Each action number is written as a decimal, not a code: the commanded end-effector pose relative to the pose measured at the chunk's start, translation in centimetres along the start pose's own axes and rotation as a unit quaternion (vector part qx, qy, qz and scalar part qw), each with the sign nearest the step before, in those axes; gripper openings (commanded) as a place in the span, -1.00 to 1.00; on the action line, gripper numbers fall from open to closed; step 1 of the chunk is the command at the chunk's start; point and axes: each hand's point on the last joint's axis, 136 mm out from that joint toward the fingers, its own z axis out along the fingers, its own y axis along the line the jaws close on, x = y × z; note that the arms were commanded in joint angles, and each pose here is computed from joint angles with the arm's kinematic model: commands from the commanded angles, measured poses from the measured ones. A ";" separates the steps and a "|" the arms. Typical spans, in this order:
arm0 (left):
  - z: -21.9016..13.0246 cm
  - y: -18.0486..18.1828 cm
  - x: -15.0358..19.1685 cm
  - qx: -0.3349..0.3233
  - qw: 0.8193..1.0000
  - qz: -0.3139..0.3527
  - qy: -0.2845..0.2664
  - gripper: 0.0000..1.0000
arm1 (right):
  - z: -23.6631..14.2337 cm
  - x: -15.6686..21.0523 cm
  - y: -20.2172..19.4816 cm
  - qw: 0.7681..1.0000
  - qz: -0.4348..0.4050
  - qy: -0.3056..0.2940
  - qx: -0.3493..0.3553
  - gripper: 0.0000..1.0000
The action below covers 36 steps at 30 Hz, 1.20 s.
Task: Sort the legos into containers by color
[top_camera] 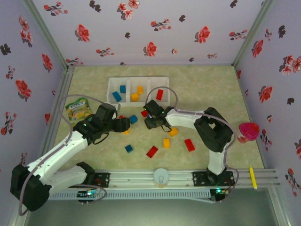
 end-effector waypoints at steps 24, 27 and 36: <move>-3.2 -1.8 -2.5 -0.012 1.000 0.026 -0.011 0.41 | -13.2 -7.0 -2.5 0.995 0.030 -0.093 -0.017 -0.36; -4.0 -2.2 -3.0 -0.010 1.000 0.026 -0.015 0.41 | -15.0 -10.0 -4.6 0.991 0.046 -0.126 -0.015 -0.36; -4.5 -1.1 -2.0 -0.044 0.999 0.000 0.007 0.40 | -10.8 -17.5 -9.7 0.988 0.066 -0.138 0.013 -0.36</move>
